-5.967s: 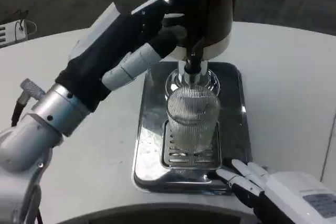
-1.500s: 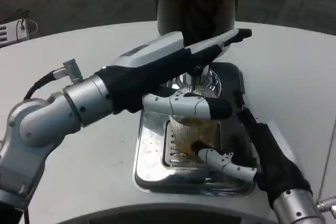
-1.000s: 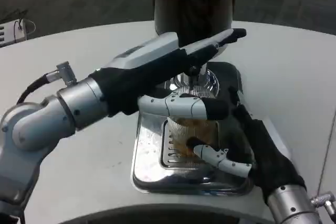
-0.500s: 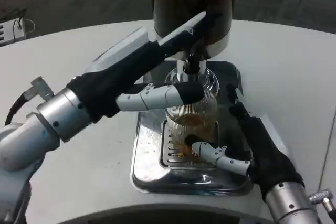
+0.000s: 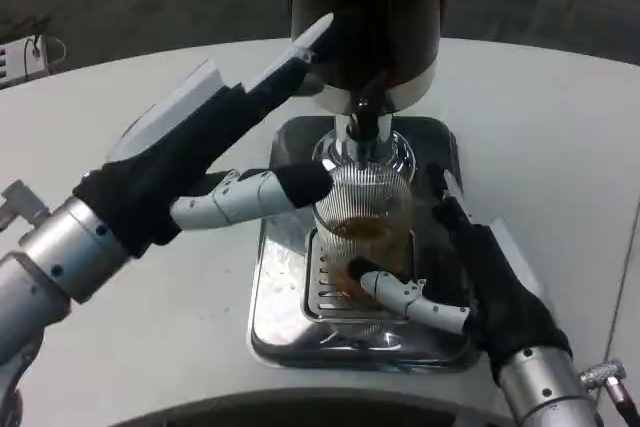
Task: Grasp the cup under the faucet to collect the drink, then remove the cup.
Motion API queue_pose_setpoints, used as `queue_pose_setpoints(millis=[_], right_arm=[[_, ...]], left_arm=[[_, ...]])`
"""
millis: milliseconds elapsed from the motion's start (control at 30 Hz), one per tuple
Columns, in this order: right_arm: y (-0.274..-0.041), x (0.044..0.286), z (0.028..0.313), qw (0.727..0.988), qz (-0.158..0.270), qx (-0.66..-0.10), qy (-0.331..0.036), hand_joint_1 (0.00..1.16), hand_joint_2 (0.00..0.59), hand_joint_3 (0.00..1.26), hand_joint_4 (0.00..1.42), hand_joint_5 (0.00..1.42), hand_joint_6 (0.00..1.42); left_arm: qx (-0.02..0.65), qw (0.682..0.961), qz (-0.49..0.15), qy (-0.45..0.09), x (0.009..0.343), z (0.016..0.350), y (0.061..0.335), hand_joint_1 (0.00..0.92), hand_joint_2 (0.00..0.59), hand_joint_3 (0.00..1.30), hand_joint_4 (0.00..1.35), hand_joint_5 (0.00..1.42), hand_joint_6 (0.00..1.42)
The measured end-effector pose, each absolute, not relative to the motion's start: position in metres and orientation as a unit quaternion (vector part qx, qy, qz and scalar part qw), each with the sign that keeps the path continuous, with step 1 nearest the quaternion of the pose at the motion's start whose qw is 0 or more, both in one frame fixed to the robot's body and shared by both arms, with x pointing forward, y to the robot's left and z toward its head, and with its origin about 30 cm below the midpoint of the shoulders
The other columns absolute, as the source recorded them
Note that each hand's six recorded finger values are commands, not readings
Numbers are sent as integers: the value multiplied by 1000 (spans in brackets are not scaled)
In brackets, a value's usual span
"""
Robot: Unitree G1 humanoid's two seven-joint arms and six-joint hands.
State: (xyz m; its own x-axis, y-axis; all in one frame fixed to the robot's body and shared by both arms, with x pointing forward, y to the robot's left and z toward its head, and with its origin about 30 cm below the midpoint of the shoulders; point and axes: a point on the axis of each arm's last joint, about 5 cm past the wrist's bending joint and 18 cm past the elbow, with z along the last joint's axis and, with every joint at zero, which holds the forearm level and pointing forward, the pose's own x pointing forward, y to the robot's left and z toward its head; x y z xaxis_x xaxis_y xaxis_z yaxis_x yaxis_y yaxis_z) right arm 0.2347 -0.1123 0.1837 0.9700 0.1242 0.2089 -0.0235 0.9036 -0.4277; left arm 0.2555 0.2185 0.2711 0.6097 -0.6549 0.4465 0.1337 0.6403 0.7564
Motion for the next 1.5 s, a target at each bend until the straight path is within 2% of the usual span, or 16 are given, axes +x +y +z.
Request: queue_pose_setpoints(millis=[333,500,800,967,1300,1500], right_arm=[[-106,243,184,970,41,-211,-118,782,224,0,0,51,48],[-103,247,184,970,41,-209,-118,782,224,0,0,58,48],[-98,253,184,972,41,-199,-120,782,224,0,0,60,48],[-97,255,183,972,39,-197,-123,778,229,0,0,61,48],[-95,260,184,973,45,-189,-126,774,233,0,0,67,48],[-91,260,182,974,43,-179,-130,772,234,0,14,93,61]], left_arm=[[370,854,-209,-302,238,247,249,0,8,0,0,25,121],[388,859,-190,-275,228,237,256,0,10,0,0,22,121],[454,842,-157,-246,205,229,255,0,18,0,0,0,62],[471,842,-146,-217,194,223,254,0,24,0,0,0,59],[467,857,-144,-165,181,212,256,0,26,0,0,0,57],[465,860,-143,-153,179,210,256,0,26,0,0,0,57]])
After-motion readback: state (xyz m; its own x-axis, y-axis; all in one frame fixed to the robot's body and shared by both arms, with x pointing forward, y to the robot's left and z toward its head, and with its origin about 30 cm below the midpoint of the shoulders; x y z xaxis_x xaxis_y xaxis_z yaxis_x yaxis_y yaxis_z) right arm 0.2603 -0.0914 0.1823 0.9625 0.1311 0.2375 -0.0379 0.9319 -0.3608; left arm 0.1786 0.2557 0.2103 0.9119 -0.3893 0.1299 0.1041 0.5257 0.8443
